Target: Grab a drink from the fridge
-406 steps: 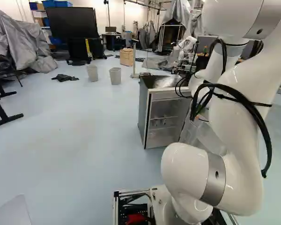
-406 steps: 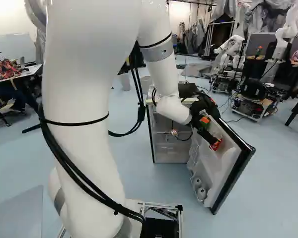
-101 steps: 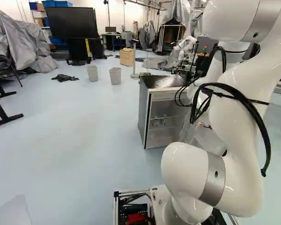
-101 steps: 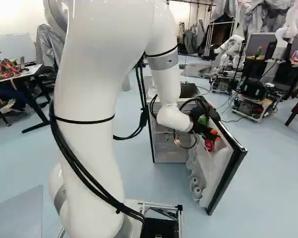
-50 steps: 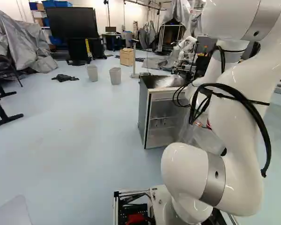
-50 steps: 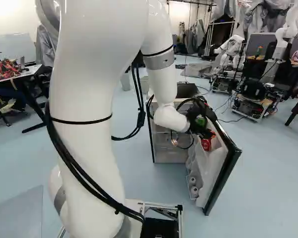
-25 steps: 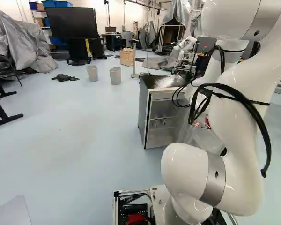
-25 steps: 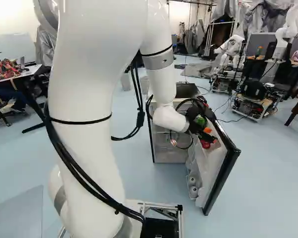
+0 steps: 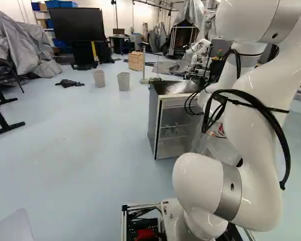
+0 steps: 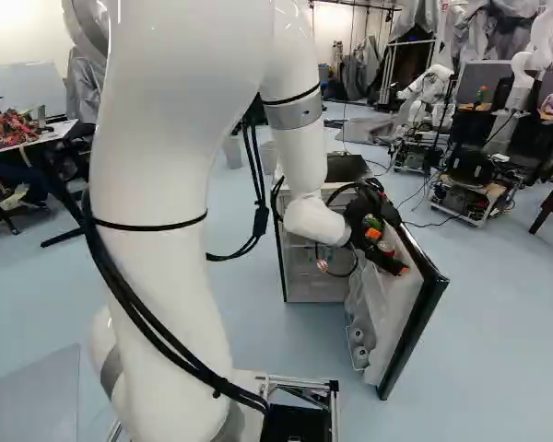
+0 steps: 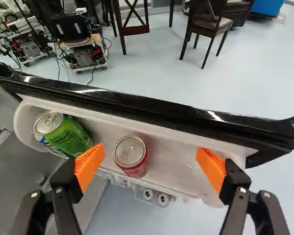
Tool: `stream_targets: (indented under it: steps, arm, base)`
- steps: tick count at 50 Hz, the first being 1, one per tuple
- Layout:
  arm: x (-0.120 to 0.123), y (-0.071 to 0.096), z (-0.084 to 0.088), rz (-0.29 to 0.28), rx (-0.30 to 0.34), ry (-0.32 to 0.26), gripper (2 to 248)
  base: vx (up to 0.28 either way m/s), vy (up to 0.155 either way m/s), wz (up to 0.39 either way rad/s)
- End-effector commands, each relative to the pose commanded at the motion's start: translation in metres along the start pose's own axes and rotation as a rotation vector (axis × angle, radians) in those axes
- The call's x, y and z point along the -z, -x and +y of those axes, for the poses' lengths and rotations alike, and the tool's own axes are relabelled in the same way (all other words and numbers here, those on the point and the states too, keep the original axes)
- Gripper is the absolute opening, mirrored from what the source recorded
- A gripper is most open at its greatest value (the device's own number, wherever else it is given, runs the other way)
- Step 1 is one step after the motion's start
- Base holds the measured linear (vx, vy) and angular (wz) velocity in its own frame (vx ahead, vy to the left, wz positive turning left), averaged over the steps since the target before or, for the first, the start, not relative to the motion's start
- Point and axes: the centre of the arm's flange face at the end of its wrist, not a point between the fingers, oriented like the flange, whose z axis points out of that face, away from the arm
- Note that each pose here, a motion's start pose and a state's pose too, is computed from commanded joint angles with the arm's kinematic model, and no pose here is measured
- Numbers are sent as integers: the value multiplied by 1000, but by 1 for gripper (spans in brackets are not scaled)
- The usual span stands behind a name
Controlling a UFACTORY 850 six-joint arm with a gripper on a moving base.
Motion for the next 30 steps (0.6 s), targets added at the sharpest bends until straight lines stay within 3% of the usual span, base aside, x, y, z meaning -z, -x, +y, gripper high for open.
stream_targets:
  steps: [30]
  arm:
    - [2, 1, -1, -1, 3, -3, 247]
  base:
    - [0, 0, 0]
